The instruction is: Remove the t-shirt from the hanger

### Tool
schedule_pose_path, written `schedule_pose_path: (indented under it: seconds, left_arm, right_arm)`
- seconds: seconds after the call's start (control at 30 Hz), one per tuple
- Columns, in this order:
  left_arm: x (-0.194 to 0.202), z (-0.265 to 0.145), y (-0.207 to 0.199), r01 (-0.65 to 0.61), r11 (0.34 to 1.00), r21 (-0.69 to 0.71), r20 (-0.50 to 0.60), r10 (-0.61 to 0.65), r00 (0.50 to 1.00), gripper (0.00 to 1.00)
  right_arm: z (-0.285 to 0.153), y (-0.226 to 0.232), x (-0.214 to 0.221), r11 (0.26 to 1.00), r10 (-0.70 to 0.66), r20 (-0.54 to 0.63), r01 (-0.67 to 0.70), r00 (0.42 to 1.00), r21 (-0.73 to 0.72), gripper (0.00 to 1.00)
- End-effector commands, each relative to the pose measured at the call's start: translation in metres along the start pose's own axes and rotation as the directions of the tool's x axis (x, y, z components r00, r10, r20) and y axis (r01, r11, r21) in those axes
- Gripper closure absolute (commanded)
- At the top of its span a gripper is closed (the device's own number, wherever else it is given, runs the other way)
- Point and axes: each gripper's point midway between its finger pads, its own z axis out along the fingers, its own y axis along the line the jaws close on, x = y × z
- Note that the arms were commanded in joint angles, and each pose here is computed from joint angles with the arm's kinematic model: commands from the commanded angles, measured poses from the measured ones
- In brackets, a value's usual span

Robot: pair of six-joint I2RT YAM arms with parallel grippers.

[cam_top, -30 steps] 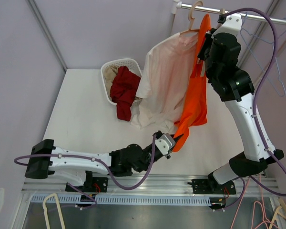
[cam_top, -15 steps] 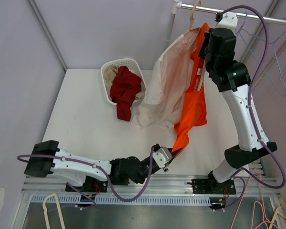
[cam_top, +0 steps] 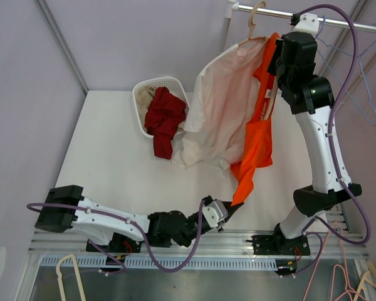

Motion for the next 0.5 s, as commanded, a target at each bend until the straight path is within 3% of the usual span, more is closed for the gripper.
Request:
schedule_pose_path:
  seconds: [0.0, 0.33, 0.47]
  left_arm:
    - [-0.009, -0.018, -0.075, 0.029, 0.961, 0.274, 0.013, -0.034, 0.999, 0.99]
    - [-0.074, 0.003, -0.069, -0.104, 0.974, 0.204, 0.136, 0.077, 0.988, 0.99]
    - [-0.070, 0.007, -0.061, -0.127, 0.981, 0.150, 0.131, 0.107, 0.985, 0.99]
  right_arm:
    - [0.012, -0.014, -0.072, 0.989, 0.138, 0.253, -0.148, 0.958, 0.022, 1.00]
    - [0.048, -0.010, -0.048, 0.986, 0.150, 0.194, -0.161, 0.969, 0.044, 1.00]
    - [0.043, -0.007, -0.048, 0.985, 0.160, 0.185, -0.168, 0.970, 0.029, 1.00]
